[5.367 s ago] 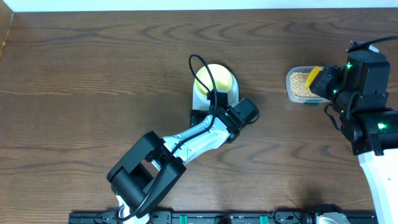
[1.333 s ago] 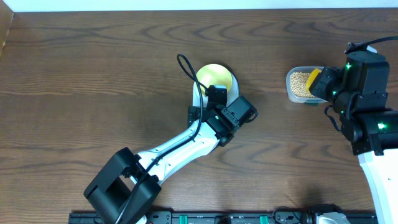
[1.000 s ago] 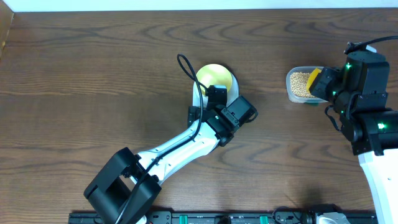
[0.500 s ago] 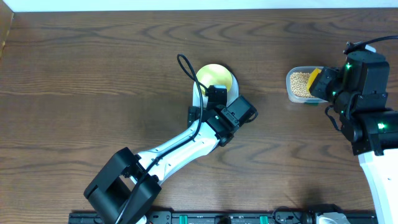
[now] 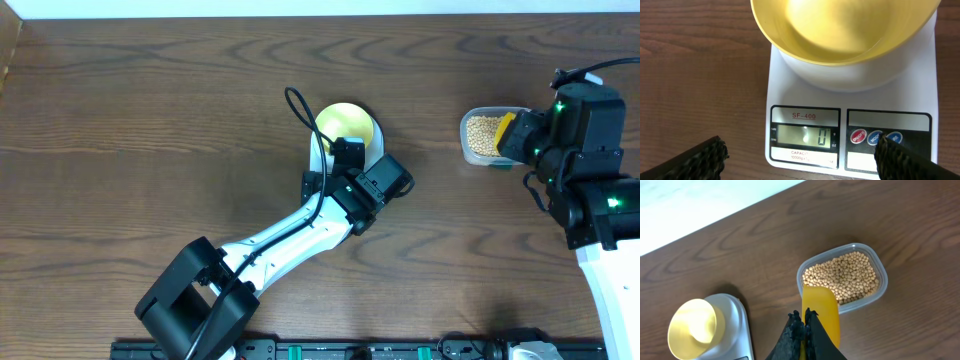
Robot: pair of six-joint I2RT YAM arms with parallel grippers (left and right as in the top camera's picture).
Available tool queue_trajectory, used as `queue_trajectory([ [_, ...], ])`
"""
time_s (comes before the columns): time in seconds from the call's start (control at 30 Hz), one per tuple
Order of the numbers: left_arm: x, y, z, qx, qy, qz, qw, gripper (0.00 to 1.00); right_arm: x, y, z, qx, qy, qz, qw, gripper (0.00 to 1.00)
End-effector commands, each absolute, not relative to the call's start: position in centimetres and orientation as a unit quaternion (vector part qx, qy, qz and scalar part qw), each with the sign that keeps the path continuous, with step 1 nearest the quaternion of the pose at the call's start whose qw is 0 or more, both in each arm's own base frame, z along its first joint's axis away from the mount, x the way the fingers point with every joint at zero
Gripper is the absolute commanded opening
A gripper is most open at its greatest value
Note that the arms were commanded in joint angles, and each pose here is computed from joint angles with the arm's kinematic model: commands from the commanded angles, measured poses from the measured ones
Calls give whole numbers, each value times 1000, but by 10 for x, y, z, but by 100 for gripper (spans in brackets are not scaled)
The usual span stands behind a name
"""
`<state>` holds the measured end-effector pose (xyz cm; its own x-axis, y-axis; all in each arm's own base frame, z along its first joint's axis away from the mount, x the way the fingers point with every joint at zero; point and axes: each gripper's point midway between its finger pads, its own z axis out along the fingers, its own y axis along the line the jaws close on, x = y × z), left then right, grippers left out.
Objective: Scoop item into bowl and weigh 50g on scale
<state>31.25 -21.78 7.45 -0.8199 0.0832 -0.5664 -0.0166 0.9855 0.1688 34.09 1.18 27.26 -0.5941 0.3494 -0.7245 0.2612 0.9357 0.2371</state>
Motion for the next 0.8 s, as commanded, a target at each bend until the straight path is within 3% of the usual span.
queue_trajectory([
  [0.0, 312, -213, 77, 18, 948, 90, 304, 96, 340, 9, 282, 167, 888, 48, 426, 1],
  [0.77, 317, -209, 82, 14, 941, 105, 321, 96, 339, 9, 282, 127, 895, 28, 427, 1],
])
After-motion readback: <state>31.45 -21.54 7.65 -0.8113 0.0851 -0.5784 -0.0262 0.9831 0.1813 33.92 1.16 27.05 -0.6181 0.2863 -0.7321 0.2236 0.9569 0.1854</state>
